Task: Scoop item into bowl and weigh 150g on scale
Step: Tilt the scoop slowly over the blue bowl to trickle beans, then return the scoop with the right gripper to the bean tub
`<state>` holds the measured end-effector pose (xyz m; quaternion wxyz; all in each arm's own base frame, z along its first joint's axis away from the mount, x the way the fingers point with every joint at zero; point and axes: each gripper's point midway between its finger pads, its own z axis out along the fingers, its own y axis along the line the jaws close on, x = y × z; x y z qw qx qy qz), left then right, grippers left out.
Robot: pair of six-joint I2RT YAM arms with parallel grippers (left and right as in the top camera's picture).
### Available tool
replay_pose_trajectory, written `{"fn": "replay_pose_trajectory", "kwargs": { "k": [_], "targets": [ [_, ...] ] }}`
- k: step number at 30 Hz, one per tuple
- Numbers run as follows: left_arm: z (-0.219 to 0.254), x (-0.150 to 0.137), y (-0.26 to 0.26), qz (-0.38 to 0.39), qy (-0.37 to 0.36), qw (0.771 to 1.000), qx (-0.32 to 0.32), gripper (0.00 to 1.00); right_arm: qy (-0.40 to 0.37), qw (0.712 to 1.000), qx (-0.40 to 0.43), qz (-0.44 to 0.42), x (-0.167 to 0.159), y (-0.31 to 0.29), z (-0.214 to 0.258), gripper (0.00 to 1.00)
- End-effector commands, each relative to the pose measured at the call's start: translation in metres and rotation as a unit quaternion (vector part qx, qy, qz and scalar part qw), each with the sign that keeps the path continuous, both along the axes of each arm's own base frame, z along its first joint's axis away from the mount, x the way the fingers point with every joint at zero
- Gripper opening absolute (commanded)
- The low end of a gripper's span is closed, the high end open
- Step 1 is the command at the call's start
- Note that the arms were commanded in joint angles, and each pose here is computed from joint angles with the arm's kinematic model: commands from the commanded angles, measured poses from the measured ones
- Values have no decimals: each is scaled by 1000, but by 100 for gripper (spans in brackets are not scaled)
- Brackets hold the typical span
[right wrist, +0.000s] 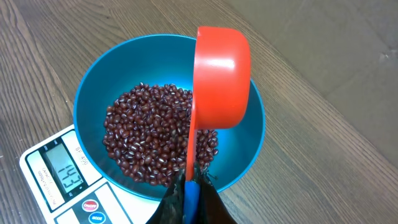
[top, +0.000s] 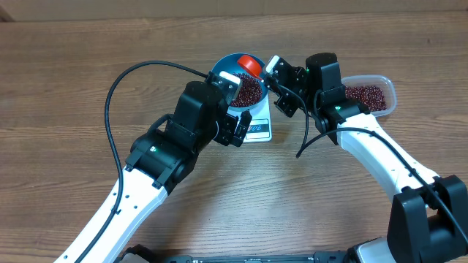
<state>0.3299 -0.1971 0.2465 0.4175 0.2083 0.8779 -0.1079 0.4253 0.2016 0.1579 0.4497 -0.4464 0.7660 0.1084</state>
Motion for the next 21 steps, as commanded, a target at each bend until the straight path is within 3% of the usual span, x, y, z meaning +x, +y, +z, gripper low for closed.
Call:
{"fn": "replay_pose_trajectory", "kwargs": {
  "k": [1, 10, 21],
  "targets": [
    [9, 3, -2, -6, -8, 1000, -4, 100, -20, 1000, 7, -6, 1, -1, 19, 4],
    [9, 3, -2, -6, -8, 1000, -4, 100, -17, 993, 54, -103, 6, -20, 52, 4],
    [9, 3, -2, -6, -8, 1000, -4, 100, -7, 965, 118, -234, -5, -100, 101, 4]
  ]
}}
